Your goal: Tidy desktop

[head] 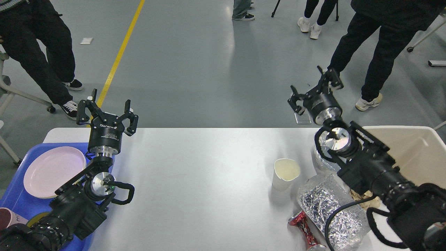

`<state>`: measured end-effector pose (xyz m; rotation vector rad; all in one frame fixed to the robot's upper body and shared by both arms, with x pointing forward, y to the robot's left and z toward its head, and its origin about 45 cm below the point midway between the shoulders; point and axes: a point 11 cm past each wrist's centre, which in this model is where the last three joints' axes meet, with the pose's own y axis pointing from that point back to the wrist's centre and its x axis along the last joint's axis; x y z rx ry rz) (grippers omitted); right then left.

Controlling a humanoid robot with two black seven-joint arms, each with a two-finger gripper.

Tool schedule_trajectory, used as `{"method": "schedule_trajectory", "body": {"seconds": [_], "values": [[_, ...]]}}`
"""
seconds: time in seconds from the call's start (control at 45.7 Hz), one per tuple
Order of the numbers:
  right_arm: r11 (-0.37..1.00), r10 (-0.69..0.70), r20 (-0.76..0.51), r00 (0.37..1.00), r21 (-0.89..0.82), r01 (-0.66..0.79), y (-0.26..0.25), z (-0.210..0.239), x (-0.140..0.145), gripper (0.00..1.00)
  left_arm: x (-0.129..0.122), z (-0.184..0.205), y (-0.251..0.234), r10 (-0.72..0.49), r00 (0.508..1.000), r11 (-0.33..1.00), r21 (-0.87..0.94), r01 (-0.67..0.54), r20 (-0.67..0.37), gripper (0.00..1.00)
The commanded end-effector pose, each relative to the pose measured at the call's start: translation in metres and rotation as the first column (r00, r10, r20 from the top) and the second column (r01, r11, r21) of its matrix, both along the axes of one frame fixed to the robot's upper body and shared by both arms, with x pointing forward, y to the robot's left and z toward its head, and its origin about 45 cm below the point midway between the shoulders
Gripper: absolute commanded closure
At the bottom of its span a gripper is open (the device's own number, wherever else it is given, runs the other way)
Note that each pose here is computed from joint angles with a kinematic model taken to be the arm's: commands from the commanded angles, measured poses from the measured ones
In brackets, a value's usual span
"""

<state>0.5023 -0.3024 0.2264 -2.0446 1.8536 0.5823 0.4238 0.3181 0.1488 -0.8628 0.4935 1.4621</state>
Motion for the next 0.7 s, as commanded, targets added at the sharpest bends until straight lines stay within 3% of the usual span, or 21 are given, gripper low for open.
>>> {"method": "schedule_trajectory", "body": {"seconds": [0.0,0.087,0.197,0.35,0.416,0.591,0.678], "values": [[0.924,0.101,-0.033,0.994,-0.367,-0.106,-0.029,0.024,0.005,0.0,0.0,0.0,0.0,0.0,1.0,1.0,0.0,0.0,0.0,0.03],[0.756,0.216,-0.074,0.974,-0.619,-0.215,-0.015,0.055,0.018,0.0,0.0,0.0,0.0,0.0,1.0,1.0,-0.001,0.0,0.0,0.03],[0.393,0.273,-0.215,0.938,-0.865,-0.312,-0.023,0.08,0.021,0.0,0.0,0.0,0.0,0.0,1.0,1.0,-0.001,0.0,0.0,0.03],[-0.023,0.279,-0.516,0.81,-0.846,-0.532,-0.024,0.053,-0.01,0.0,0.0,0.0,0.0,0.0,1.0,1.0,-0.001,0.0,0.0,0.03],[-0.077,0.272,-0.584,0.765,-0.806,-0.587,-0.027,0.052,-0.027,0.0,0.0,0.0,0.0,0.0,1.0,1.0,-0.001,0.0,0.0,0.03],[-0.056,0.359,-0.599,0.715,-0.779,-0.624,0.0,0.086,-0.052,0.0,0.0,0.0,0.0,-0.001,1.0,1.0,-0.001,0.001,-0.001,0.03],[-0.088,0.451,-0.704,0.549,-0.647,-0.757,0.027,0.079,-0.091,0.0,0.0,0.0,0.0,-0.001,1.0,1.0,-0.001,0.001,-0.001,0.03]]}}
